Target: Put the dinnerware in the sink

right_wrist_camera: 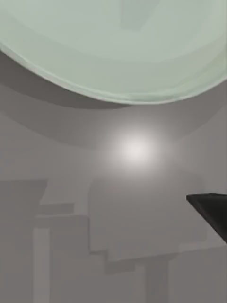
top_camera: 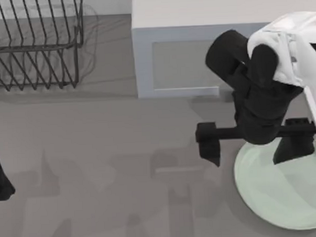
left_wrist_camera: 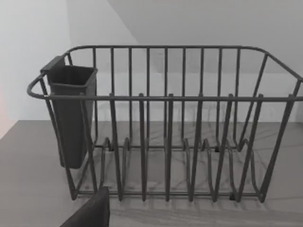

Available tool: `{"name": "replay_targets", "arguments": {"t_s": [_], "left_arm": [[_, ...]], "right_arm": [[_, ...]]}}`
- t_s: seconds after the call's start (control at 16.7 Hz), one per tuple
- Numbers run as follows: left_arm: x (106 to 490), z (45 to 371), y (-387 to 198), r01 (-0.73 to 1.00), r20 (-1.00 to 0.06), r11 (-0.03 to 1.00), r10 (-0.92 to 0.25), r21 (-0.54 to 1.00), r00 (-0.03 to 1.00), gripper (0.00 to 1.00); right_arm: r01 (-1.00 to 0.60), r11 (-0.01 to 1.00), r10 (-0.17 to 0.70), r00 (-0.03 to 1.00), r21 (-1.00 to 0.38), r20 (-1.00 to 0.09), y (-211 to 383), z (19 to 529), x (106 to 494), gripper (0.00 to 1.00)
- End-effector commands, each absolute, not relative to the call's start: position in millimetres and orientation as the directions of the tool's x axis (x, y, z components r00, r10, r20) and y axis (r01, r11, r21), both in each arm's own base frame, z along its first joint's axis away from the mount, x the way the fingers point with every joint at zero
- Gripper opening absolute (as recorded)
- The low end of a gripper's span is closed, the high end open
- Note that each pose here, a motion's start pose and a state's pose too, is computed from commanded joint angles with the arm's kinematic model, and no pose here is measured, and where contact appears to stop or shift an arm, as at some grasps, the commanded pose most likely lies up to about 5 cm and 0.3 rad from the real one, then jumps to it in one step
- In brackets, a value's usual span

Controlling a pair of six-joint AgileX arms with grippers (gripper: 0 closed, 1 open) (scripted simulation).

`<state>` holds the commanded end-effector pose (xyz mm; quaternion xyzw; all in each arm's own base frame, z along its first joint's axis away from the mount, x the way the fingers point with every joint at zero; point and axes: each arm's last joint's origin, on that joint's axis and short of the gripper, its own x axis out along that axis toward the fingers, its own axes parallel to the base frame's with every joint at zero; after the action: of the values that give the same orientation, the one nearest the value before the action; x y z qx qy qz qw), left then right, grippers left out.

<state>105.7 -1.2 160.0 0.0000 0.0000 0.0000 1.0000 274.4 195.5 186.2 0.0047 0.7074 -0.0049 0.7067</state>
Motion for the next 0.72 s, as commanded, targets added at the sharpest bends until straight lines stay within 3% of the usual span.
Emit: {"name": "replay_targets", "arguments": {"t_s": [0.48, 0.72], "left_arm": [[106, 160, -1, 0.000, 0.000, 1.000, 0.000, 0.000, 1.000, 1.00], [106, 160, -1, 0.000, 0.000, 1.000, 0.000, 0.000, 1.000, 1.00]], "right_arm": [[0.010, 1.000, 0.007, 0.010, 0.007, -1.000, 198, 103, 276, 1.00], [0.010, 1.000, 0.000, 0.000, 0.000, -1.000, 197, 89, 273, 1.00]]}}
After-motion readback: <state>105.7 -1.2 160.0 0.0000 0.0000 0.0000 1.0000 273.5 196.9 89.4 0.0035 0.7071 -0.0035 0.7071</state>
